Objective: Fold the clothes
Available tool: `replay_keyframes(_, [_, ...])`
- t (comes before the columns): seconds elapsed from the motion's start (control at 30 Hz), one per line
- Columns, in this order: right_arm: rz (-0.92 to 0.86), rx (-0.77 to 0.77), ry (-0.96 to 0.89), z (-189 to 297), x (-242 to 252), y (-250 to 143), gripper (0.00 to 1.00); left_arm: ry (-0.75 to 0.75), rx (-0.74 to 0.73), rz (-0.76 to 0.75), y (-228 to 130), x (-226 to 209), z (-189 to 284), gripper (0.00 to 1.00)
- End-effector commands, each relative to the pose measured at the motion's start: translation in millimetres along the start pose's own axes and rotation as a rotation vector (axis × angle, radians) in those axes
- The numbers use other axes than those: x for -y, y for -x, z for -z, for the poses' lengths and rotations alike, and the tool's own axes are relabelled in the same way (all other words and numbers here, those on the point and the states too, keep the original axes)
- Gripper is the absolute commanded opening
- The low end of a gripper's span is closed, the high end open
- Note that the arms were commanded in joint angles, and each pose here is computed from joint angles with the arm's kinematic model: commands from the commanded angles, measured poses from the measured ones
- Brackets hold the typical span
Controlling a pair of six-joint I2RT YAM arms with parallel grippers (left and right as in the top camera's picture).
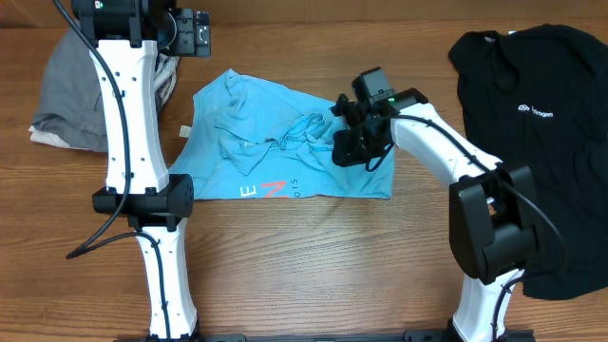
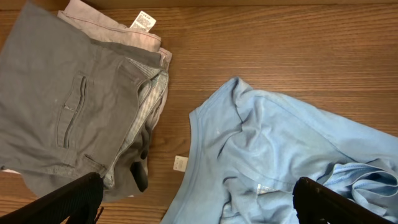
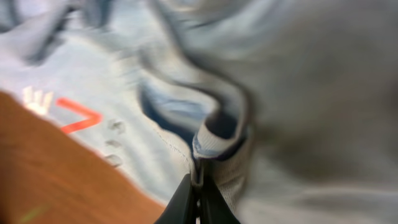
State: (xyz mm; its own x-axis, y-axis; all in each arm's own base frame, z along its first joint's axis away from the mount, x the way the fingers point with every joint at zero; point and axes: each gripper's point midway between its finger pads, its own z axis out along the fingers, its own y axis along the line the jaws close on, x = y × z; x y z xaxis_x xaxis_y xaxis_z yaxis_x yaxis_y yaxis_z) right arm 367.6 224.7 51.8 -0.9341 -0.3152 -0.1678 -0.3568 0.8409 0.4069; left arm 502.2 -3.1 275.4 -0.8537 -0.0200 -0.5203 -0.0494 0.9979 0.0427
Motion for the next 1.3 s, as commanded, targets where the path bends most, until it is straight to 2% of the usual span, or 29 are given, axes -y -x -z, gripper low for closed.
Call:
replay_keyframes(0.0, [0.112,0.012,0.079,13,-53,-1,0.04,0.002,0.013,-0.022,1,1,9,1.00])
replay_keyframes(0.13, [0.205,-0.057,0.098,-3,-96,-24,0.04,0.003,0.013,-0.022,1,1,9,1.00])
replay_keyframes(0.17, [0.225,-0.063,0.102,-6,-104,-27,0.08,0.003,0.013,-0.022,1,1,9,1.00])
replay_keyframes(0.2, [0.241,-0.068,0.106,-9,-111,-30,0.20,0.003,0.013,-0.022,1,1,9,1.00])
replay_keyframes(0.27, [0.263,-0.071,0.107,-11,-119,-33,0.35,0.003,0.013,-0.022,1,1,9,1.00])
replay_keyframes(0.3, [0.260,-0.069,0.103,-11,-121,-32,0.50,0.003,0.013,-0.022,1,1,8,1.00])
replay_keyframes(0.33, [0.248,-0.062,0.094,-10,-120,-30,0.56,0.003,0.012,-0.022,1,1,8,1.00])
replay_keyframes(0.4, [0.208,-0.031,0.054,-5,-113,-19,0.63,0.003,0.011,-0.022,1,1,8,1.00])
replay_keyframes(0.57, [0.040,0.184,-0.115,25,-66,43,0.64,0.003,-0.001,-0.023,-1,1,2,1.00])
replay_keyframes(0.77, [-0.096,0.358,-0.166,40,-21,89,0.61,0.004,-0.013,-0.024,-2,2,-4,1.00])
replay_keyframes(1.27, [-0.125,0.377,-0.162,-11,6,109,0.57,0.004,-0.017,-0.024,-3,2,-7,1.00])
